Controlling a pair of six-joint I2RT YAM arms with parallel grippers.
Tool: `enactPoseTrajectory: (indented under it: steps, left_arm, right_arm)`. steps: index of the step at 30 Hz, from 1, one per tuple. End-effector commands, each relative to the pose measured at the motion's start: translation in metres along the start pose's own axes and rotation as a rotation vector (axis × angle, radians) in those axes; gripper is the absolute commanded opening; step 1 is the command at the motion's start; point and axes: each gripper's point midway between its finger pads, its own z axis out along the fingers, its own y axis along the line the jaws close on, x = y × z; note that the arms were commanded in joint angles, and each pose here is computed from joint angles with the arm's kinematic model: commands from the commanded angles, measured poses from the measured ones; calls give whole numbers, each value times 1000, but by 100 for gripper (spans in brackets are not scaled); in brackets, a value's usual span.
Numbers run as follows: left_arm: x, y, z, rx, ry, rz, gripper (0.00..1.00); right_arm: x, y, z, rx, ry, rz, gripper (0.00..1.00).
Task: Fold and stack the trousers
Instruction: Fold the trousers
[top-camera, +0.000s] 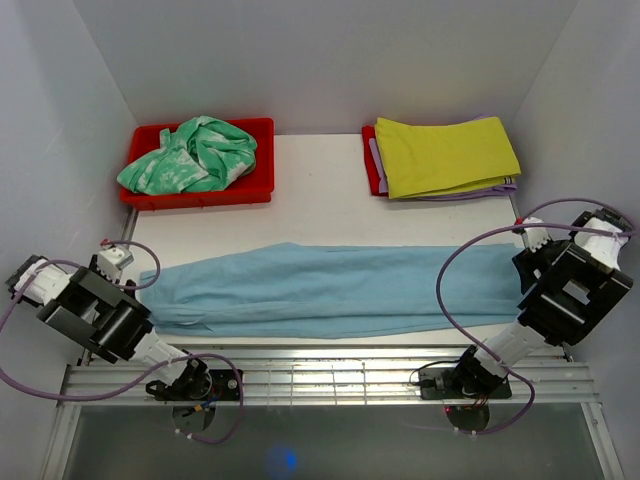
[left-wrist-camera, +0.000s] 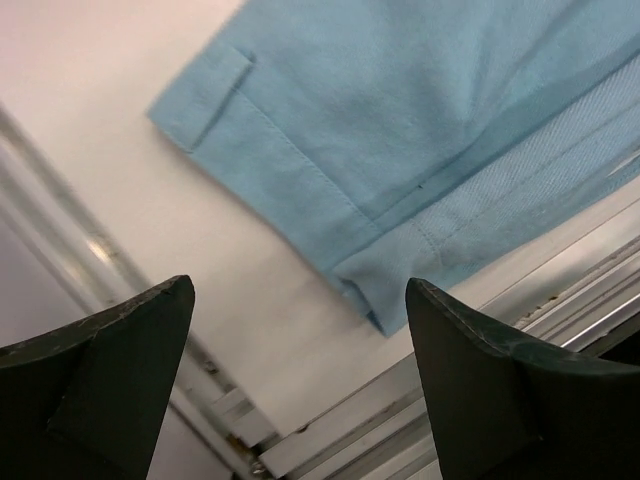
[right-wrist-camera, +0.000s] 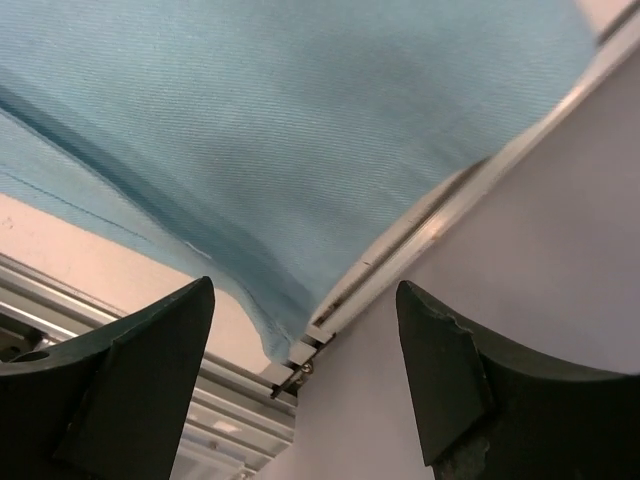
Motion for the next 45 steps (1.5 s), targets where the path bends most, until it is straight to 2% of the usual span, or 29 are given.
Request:
enactPoseTrajectory:
  steps: [1, 5, 7, 9, 11, 12, 14, 16, 19, 24, 32, 36, 45]
  left_arm:
    - [-54, -1, -38, -87, -103, 103, 98]
    - [-87, 4, -56, -175, -189, 129, 98]
    - [-100, 8, -63, -197, -238, 117, 98]
    - [-112, 8, -55, -156, -299, 27, 98]
    - [-115, 5, -40, -90, -283, -68, 87]
    - [-116, -1, -24, -26, -238, -83, 82]
    - [-109, -10, -5, 29, -203, -121, 67]
    - [-104, -21, 9, 64, -155, -144, 63]
    - [-99, -40, 28, 112, -115, -165, 59]
    - [-124, -95, 45, 293, -110, -111, 55]
    - [-163, -155, 74, 389, -55, 57, 53]
    - [-164, -180, 94, 417, -6, 116, 53]
    - [-137, -236, 129, 530, 129, 174, 53]
  right_arm:
    - [-38, -1, -40, 31, -91, -17, 79]
    - [-79, 26, -54, -3, -167, -60, 78]
    - [-106, 50, -55, -21, -193, -128, 74]
    - [-134, 84, -44, -65, -220, -169, 71]
    - [-147, 110, -26, -107, -216, -181, 67]
    - [-161, 115, -21, -94, -235, -203, 63]
    - [-182, 146, -6, -139, -229, -228, 52]
    - [-200, 177, 7, -186, -226, -265, 42]
    - [-213, 210, 20, -227, -212, -301, 40]
    - [-219, 268, 43, -306, -152, -372, 37]
    - [-220, 293, 88, -250, -72, -391, 29]
    - [-214, 304, 101, -236, -41, -411, 28]
    - [-191, 342, 85, -410, -15, -454, 24]
